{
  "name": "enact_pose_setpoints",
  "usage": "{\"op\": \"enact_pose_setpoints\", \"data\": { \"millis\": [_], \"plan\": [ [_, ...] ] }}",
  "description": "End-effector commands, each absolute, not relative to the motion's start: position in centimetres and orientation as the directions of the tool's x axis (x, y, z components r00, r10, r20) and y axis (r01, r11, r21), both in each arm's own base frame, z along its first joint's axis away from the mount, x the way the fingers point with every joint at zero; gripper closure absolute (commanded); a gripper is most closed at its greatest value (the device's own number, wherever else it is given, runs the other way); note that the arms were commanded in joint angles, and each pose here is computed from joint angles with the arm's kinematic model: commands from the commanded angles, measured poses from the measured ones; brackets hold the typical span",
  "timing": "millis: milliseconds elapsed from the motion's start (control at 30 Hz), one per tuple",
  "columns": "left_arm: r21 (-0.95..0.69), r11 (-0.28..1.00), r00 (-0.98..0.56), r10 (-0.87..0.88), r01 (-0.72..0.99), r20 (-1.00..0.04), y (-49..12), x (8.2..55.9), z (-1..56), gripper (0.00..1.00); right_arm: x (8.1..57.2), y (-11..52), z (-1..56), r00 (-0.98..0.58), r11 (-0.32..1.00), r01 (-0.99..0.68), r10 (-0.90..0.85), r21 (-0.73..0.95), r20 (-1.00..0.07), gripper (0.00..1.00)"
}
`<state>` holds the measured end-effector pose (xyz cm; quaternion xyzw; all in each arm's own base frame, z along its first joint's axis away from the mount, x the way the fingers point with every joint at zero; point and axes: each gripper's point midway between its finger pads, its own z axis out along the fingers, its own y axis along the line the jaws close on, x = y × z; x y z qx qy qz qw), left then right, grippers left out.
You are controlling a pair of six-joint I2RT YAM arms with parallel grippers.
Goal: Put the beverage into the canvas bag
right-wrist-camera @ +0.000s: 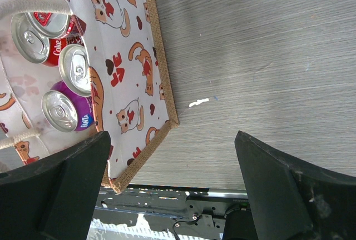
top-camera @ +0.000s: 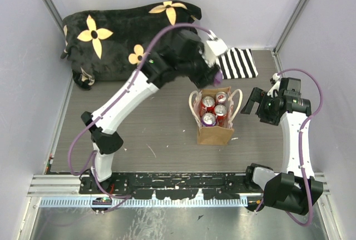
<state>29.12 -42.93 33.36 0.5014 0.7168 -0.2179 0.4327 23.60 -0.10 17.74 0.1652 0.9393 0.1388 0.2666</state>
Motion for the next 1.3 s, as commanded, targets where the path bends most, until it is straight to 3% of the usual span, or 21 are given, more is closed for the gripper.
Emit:
{"op": "enact_pose_setpoints", "data": {
  "millis": [0, 867, 1267],
  "plan": [
    [0.142, 0.363, -0.042, 0.453, 0.921, -0.891, -45.1, 26.8, 35.8, 1.0, 24.1, -0.3, 19.3, -0.774, 0.91, 0.219, 0.382, 0.351, -0.506, 0.0],
    [0.07, 0.183, -0.071, 0.666, 0.981, -0.742, -48.4, 18.6, 22.9, 1.0, 24.1, -0.4, 18.9, -0.78, 0.914, 0.215, 0.373, 0.345, -0.502, 0.0],
    [0.074, 0.17, -0.069, 0.703, 0.983, -0.708, -50.1, 19.2, 20.1, 1.0, 24.1, -0.4, 18.8, -0.781, 0.913, 0.22, 0.376, 0.344, -0.498, 0.0]
  ]
}}
